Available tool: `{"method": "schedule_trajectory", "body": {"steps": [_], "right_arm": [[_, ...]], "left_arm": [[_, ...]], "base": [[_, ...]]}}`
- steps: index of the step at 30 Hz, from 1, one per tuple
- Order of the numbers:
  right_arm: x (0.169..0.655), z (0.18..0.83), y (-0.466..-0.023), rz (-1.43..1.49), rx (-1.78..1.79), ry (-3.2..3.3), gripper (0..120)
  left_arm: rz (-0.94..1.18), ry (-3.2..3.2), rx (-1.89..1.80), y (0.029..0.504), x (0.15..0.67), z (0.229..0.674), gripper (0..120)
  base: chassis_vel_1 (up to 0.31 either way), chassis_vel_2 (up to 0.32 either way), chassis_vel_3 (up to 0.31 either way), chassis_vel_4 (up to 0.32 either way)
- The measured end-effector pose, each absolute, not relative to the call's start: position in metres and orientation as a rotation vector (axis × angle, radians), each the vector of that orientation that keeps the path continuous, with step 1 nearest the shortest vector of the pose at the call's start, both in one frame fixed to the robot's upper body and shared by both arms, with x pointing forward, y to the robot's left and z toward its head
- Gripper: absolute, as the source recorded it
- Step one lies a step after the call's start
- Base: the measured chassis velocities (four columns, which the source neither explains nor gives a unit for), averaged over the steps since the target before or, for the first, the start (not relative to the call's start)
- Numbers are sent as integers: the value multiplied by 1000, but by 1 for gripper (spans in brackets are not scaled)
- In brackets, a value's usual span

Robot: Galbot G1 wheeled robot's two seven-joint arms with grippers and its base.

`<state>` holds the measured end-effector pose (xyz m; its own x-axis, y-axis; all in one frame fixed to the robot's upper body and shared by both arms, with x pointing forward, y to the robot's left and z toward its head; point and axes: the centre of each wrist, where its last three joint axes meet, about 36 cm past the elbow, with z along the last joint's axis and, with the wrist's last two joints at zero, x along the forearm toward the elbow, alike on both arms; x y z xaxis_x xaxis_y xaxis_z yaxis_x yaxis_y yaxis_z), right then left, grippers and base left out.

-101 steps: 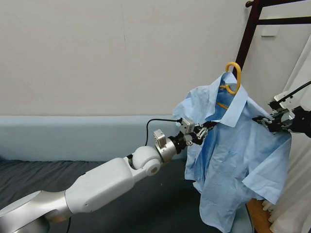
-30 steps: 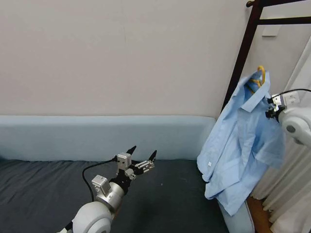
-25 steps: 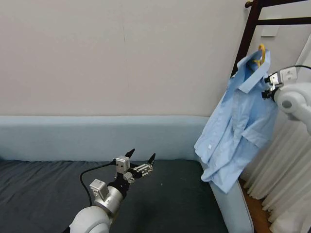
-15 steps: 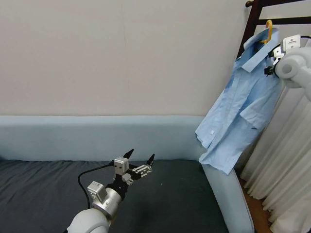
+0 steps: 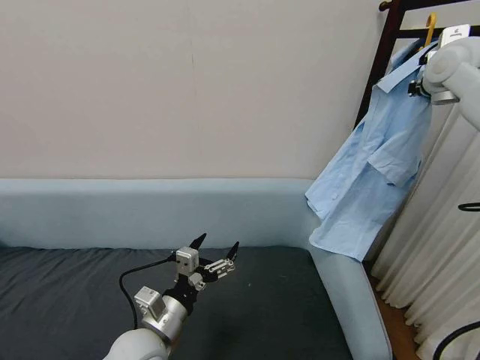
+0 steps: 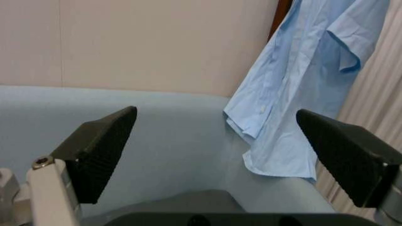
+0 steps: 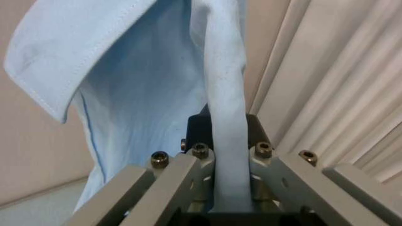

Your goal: Pick up the clothes from the sofa and hang them on the clothes hanger.

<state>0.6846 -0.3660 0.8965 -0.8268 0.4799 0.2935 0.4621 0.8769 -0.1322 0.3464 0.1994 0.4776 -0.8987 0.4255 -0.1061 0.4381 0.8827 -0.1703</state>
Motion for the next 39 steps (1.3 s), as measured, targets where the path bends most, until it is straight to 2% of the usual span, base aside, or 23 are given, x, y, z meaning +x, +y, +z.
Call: {"method": "schedule_trajectory", "body": {"steps": [10,18,21,22,25,27,31,32,35,36,39], "right_arm": [[696,899,-360,-51,-718,-2699,2],[696,884,-360,-9,-712,-2682,2],[691,866,-369,128,-673,-2718,13],[691,866,-369,128,-673,-2718,13],[674,850,-375,272,-598,-2771,28],[668,846,-374,299,-574,-2787,31],[635,836,-369,365,-454,-2902,49],[635,836,-369,365,-454,-2902,49],[602,832,-370,367,-262,-3051,65],[602,832,-370,367,-262,-3051,65],[564,822,-368,354,-95,-3180,78]], "left_arm": [[-266,2972,669,205,350,479,100],[-273,2981,672,204,345,477,100],[-275,2978,668,202,343,476,100],[-275,2978,668,202,343,476,100],[-273,2982,667,201,341,473,100],[-271,2984,668,201,340,472,100],[-270,2985,673,199,339,470,100],[-270,2985,673,199,339,470,100],[-268,2992,665,198,336,467,100],[-268,2992,665,198,336,467,100],[-263,2999,636,199,335,461,100]], "base": [[0,0,0,0],[0,0,0,0],[0,0,0,0],[0,0,0,0],[0,0,0,0],[0,0,0,0],[0,0,0,0],[0,0,0,0],[0,0,0,0],[0,0,0,0],[0,0,0,0]]}}
